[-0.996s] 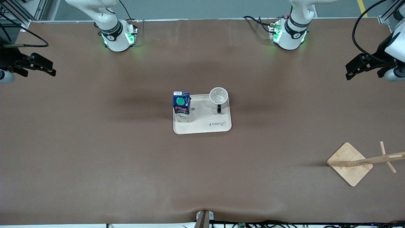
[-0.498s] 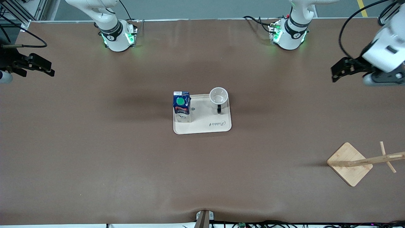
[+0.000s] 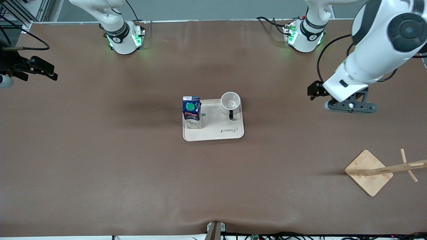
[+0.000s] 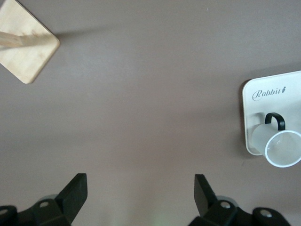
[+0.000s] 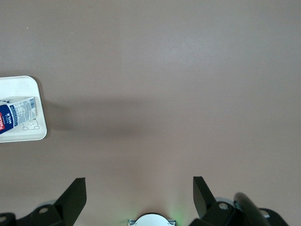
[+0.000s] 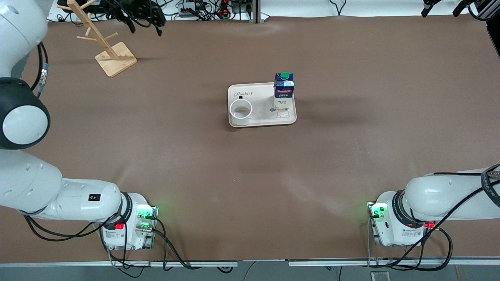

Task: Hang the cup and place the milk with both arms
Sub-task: 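Move the left gripper toward the white mug on the tray, then lower the left gripper and grasp the white mug by its rim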

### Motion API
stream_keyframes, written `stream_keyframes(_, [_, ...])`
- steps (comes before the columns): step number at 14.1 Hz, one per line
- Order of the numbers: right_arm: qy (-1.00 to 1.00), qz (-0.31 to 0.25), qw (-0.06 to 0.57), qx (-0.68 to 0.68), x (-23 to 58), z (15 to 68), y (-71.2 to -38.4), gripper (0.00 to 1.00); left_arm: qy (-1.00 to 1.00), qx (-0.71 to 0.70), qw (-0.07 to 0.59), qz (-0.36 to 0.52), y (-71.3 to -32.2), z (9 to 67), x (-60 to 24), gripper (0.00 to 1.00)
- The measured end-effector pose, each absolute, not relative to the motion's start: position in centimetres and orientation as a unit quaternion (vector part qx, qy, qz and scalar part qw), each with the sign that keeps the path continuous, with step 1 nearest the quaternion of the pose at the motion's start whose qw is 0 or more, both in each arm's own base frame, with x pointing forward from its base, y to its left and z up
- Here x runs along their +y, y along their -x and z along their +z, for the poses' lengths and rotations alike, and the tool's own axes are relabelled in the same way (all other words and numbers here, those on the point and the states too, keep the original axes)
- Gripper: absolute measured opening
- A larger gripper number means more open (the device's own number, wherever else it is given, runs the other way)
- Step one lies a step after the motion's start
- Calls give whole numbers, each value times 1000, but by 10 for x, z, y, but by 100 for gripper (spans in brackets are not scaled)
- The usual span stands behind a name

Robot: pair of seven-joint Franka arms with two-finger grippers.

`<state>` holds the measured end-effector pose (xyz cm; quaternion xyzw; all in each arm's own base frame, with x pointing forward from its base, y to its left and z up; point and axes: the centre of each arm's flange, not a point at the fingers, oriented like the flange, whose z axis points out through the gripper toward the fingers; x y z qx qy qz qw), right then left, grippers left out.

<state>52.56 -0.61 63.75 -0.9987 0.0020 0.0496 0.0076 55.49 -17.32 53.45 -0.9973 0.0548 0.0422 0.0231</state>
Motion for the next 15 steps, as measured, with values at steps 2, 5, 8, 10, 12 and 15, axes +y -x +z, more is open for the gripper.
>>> stream_keyframes(2, [999, 50, 8, 2, -6, 637, -526, 100, 998, 30, 23, 41, -546, 514, -200, 100])
stream_keyframes(5, [999, 50, 8, 2, -6, 637, -526, 100, 999, -8, 20, 34, -524, 477, -250, 100])
stream_keyframes(8, [999, 50, 8, 2, -6, 637, -526, 100, 999, -10, 19, 43, -502, 442, -295, 100])
stream_keyframes(10, [999, 50, 8, 2, -6, 637, -526, 100, 998, -4, 21, 58, -488, 421, -324, 100])
stream_keyframes(12, [999, 49, 8, 2, -6, 637, -526, 100, 997, 11, 28, 65, -476, 398, -351, 100])
stream_keyframes(15, [999, 50, 8, 1, -5, 637, -526, 100, 996, 17, 50, 70, -458, 356, -386, 100])
